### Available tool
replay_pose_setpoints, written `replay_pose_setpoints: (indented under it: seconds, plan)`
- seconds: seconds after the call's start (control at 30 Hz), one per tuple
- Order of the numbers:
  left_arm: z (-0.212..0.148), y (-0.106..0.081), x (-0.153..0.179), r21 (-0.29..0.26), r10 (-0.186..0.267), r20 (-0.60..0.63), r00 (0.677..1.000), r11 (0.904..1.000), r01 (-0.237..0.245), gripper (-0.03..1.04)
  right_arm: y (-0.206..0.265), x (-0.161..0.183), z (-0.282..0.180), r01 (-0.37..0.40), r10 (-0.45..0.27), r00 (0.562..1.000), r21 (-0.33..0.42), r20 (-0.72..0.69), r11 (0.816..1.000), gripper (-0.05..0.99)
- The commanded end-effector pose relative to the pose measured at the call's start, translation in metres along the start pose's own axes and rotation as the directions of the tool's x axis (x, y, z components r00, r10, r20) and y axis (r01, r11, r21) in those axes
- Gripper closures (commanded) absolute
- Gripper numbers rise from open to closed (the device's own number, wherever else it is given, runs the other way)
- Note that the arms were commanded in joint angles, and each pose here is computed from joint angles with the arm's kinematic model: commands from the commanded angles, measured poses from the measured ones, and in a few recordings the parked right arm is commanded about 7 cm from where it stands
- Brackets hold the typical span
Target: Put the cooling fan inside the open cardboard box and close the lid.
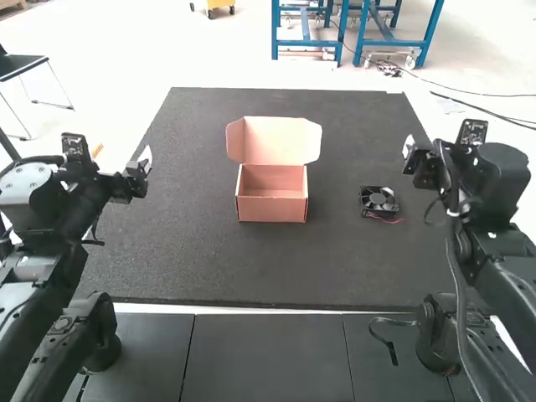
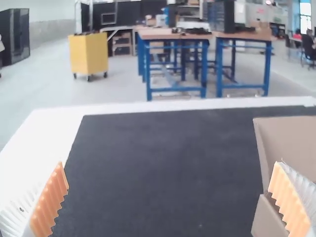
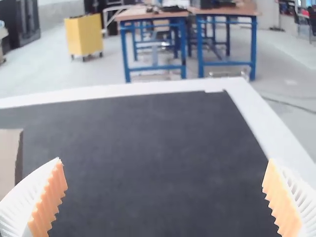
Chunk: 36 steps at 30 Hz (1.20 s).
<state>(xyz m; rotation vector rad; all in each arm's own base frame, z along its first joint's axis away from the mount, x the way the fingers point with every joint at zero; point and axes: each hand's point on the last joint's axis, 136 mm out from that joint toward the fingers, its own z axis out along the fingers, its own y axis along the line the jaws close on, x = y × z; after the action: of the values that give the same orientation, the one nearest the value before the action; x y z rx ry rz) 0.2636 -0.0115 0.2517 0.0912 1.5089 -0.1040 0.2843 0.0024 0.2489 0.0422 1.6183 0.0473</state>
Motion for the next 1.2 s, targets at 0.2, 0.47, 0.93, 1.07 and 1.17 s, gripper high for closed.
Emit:
replay_pose_setpoints:
  seconds: [0.2,0.47,0.93,1.07,1.17]
  plan:
    - [0.033,-0.004,-0.047,0.049,-0.047,-0.148,0.988,0.9973,0.054,0.05,-0.006,-0.062,0.027,-0.04,0.049,0.987,0.066,-0.15,0.997,0.02]
    - [0.057,-0.024,-0.042,0.138,-0.065,-0.406,0.912,0.9816,0.132,0.18,-0.011,-0.054,0.037,-0.078,0.132,0.893,0.14,-0.429,0.987,0.03]
    - [0.047,-0.116,-0.06,0.38,-0.075,-0.456,0.887,0.8842,0.271,0.05,-0.013,0.026,0.047,0.016,0.061,0.643,0.092,-0.764,0.996,0.02]
    - [0.052,-0.12,-0.057,0.306,-0.093,-0.442,0.892,0.9194,0.247,0.05,-0.019,0.038,0.06,0.023,0.042,0.624,0.072,-0.78,0.997,0.02]
    - [0.049,-0.127,-0.05,0.295,-0.07,-0.457,0.887,0.9283,0.226,0.05,-0.025,0.052,0.066,0.021,0.055,0.588,0.083,-0.807,0.996,0.03]
